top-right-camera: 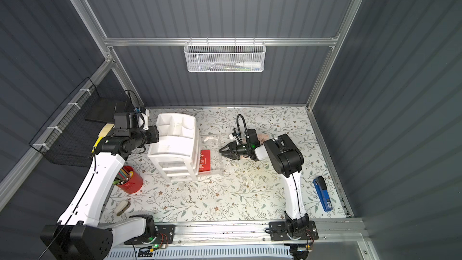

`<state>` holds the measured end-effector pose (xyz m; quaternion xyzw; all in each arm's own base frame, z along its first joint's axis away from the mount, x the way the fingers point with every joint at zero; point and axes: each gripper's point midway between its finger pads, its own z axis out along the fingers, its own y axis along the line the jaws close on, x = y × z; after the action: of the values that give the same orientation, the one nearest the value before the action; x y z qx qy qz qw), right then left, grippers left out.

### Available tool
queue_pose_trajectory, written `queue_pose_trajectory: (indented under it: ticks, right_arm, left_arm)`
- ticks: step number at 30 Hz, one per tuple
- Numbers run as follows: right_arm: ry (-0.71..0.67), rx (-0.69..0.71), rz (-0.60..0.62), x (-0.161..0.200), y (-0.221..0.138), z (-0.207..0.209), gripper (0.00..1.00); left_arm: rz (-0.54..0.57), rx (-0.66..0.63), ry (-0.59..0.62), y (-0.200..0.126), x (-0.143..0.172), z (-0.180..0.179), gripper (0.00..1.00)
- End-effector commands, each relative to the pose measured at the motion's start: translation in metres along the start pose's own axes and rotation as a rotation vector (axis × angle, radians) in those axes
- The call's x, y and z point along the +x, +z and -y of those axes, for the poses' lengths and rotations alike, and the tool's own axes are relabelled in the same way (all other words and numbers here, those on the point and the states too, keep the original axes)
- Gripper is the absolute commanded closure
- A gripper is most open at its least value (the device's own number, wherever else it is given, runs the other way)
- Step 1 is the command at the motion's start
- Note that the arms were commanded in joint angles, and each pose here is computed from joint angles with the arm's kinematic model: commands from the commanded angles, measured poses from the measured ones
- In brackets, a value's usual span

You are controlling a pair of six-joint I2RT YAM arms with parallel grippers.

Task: Take the postcards out of the drawer
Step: Open the drawer in the storage box.

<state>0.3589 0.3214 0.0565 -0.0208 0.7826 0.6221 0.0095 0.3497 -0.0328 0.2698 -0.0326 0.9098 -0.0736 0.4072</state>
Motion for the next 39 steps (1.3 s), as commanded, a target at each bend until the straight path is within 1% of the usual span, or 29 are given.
queue_pose_trajectory:
  ticks: [1, 7, 12, 16, 19, 23, 26, 32, 39]
  right_arm:
    - [0.020, 0.056, 0.046, 0.000, -0.001, 0.007, 0.68]
    - [0.033, 0.090, 0.084, 0.008, 0.001, 0.009, 0.70]
    - [0.054, 0.081, 0.116, 0.015, 0.006, 0.014, 0.72]
    - [0.063, 0.065, 0.108, 0.013, 0.013, 0.018, 0.72]
    - [0.045, 0.067, 0.110, 0.009, 0.014, 0.016, 0.71]
    - [0.049, 0.086, 0.090, 0.002, 0.010, 0.015, 0.71]
    - [0.044, 0.096, 0.084, -0.002, 0.003, 0.014, 0.70]
    - [0.033, 0.148, 0.060, -0.001, -0.003, 0.015, 0.67]
    - [0.010, 0.227, 0.071, -0.003, -0.012, 0.014, 0.56]
  left_arm:
    - [-0.076, -0.064, -0.032, 0.008, 0.021, -0.014, 1.00]
    - [-0.044, -0.108, -0.107, 0.010, 0.021, -0.022, 1.00]
    - [-0.011, -0.121, -0.141, 0.006, 0.019, -0.025, 1.00]
    - [-0.018, -0.102, -0.126, 0.007, 0.019, -0.022, 1.00]
    - [-0.027, -0.088, -0.097, 0.007, 0.019, -0.019, 1.00]
    - [-0.049, -0.090, -0.053, 0.004, 0.020, -0.019, 1.00]
    - [-0.042, -0.101, -0.036, 0.000, 0.018, -0.020, 1.00]
    - [-0.039, -0.096, -0.031, 0.000, 0.016, -0.019, 1.00]
    - [-0.042, -0.074, -0.034, 0.002, 0.017, -0.016, 1.00]
